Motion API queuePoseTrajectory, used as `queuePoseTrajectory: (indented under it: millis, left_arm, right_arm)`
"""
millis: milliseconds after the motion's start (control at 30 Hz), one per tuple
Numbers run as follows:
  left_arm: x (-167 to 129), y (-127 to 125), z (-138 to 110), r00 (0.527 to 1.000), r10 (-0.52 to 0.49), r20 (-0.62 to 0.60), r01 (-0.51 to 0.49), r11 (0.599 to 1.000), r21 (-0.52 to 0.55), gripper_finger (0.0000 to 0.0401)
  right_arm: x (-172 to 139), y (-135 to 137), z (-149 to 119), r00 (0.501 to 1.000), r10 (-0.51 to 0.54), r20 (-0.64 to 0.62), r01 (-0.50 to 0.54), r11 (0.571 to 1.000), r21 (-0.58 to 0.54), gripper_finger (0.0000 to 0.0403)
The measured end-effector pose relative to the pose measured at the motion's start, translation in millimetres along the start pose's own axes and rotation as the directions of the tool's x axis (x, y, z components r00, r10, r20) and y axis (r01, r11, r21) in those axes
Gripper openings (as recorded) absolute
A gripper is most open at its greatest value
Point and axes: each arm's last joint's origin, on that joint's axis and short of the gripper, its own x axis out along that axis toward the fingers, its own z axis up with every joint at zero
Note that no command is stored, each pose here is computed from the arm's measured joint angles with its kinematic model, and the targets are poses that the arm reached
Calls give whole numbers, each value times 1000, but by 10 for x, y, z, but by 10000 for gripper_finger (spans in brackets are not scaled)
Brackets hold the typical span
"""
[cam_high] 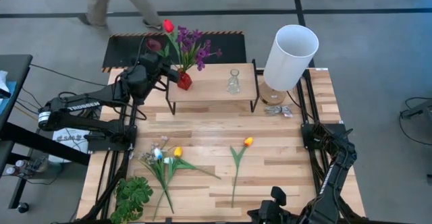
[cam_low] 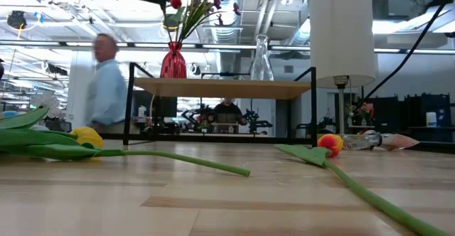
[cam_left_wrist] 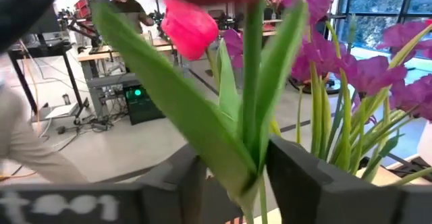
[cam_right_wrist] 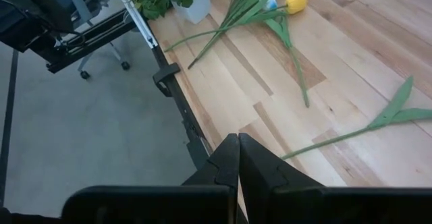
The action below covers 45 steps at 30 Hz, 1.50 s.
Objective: Pick and place flowers into a vace then onto a shelf
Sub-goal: Put the dark red flower into the red vase on the shelf, then put the right yellow flower into the red vase on the shelf
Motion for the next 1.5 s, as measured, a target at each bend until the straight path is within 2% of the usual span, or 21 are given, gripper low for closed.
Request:
queuePoseTrajectory:
  millis: [167, 333, 467, 600, 767, 1100, 1333, 1500]
  left_arm:
    - [-2, 11, -13, 999, 31, -9, -31, 999, -23, 177]
    - [-68, 94, -73, 996, 28, -79, -34, 996, -78, 195]
    - [-132, 157, -139, 987, -28, -159, 9, 993, -118, 199]
    - [-202, 224, -116, 980, -89, -176, 57, 982, -178, 199]
    - [-292, 324, -8, 985, -120, -120, 91, 970, -226, 199]
    - [-384, 433, 176, 993, -122, 8, 121, 973, -194, 201]
    - [-396, 490, 338, 991, 47, 125, -17, 973, -229, 211]
    - [-414, 520, 438, 977, 106, 186, -74, 982, -173, 210]
  right_arm:
    - [0, 0, 0, 1000, 0, 0, 0, 1000, 2, 1]
    - [-7, 15, -13, 1000, 16, -26, -16, 1000, 10, 1]
    - [-9, 19, -25, 998, 25, -60, -24, 1000, 10, 1]
    - [-5, 13, -29, 997, 22, -79, -21, 1000, 5, 1]
    - [-5, 2, -31, 997, 13, -81, -13, 1000, -3, 1]
    - [-5, 0, -31, 997, 11, -82, -12, 1000, -5, 1]
    - [-5, 3, -31, 997, 14, -81, -14, 1000, -2, 1]
    - [-5, 3, -31, 997, 14, -82, -14, 1000, -2, 1]
